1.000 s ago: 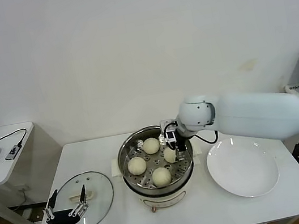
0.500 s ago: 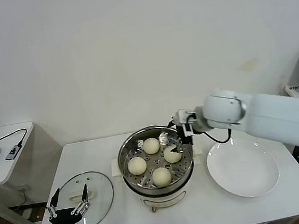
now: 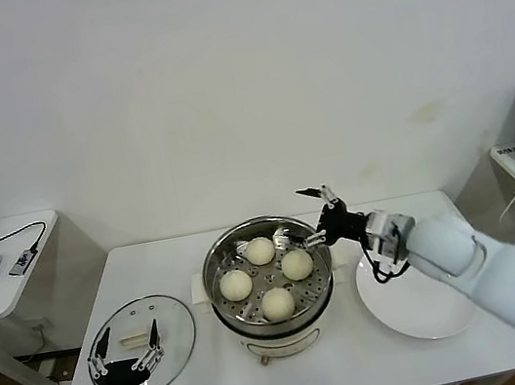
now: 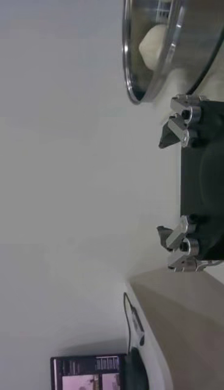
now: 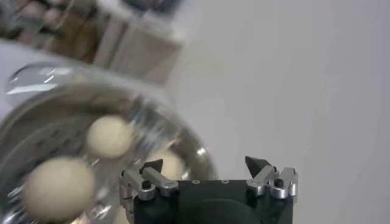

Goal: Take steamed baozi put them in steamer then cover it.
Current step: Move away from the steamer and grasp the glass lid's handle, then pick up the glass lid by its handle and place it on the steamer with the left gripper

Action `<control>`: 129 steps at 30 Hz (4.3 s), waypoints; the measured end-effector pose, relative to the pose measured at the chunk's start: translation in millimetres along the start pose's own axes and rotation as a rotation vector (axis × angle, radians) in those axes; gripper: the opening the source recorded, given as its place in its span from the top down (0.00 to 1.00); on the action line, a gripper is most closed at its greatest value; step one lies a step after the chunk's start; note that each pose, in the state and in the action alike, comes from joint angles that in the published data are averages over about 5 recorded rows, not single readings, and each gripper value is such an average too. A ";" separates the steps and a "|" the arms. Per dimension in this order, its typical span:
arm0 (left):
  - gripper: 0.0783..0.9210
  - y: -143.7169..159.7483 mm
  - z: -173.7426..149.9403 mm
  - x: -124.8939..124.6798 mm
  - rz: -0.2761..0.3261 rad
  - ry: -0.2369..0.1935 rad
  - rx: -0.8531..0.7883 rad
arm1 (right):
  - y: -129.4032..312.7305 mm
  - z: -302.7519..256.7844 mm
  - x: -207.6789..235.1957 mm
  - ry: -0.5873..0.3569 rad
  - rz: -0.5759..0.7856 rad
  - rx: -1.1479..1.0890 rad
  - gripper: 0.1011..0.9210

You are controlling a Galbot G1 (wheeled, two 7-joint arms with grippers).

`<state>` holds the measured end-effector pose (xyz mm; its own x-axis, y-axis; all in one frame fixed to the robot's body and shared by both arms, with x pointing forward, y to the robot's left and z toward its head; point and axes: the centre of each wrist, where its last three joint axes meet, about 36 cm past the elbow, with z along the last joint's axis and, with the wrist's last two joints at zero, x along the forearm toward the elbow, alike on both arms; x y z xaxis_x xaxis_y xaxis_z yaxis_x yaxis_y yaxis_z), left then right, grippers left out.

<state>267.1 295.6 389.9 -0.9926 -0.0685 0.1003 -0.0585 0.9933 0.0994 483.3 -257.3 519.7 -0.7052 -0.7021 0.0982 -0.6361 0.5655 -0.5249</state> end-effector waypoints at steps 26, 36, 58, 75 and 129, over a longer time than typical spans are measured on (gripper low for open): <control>0.12 86.1 47.2 12.1 -0.016 -0.008 -1.268 | 87.6 74.8 186.6 0.091 0.854 -0.217 0.12; 0.12 94.6 70.6 -28.0 0.067 -0.043 -1.497 | 99.2 80.9 230.6 0.193 1.014 -0.205 0.12; 0.12 84.8 91.1 -86.2 0.162 -0.035 -1.596 | 113.3 89.0 256.5 0.275 1.087 -0.195 0.12; 0.17 87.4 98.5 -120.5 0.143 -0.009 -1.576 | 119.9 92.6 256.1 0.290 1.078 -0.193 0.12; 0.94 23.3 -78.3 -96.5 -0.104 -0.128 -1.482 | 150.7 101.8 224.3 0.285 0.926 -0.187 0.12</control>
<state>369.9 318.1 460.1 -0.9978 -0.0453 -0.0477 -0.0471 -0.0157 0.9988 261.1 -373.6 376.6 -0.9831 0.1687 -0.0713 0.1831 0.9158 -0.3574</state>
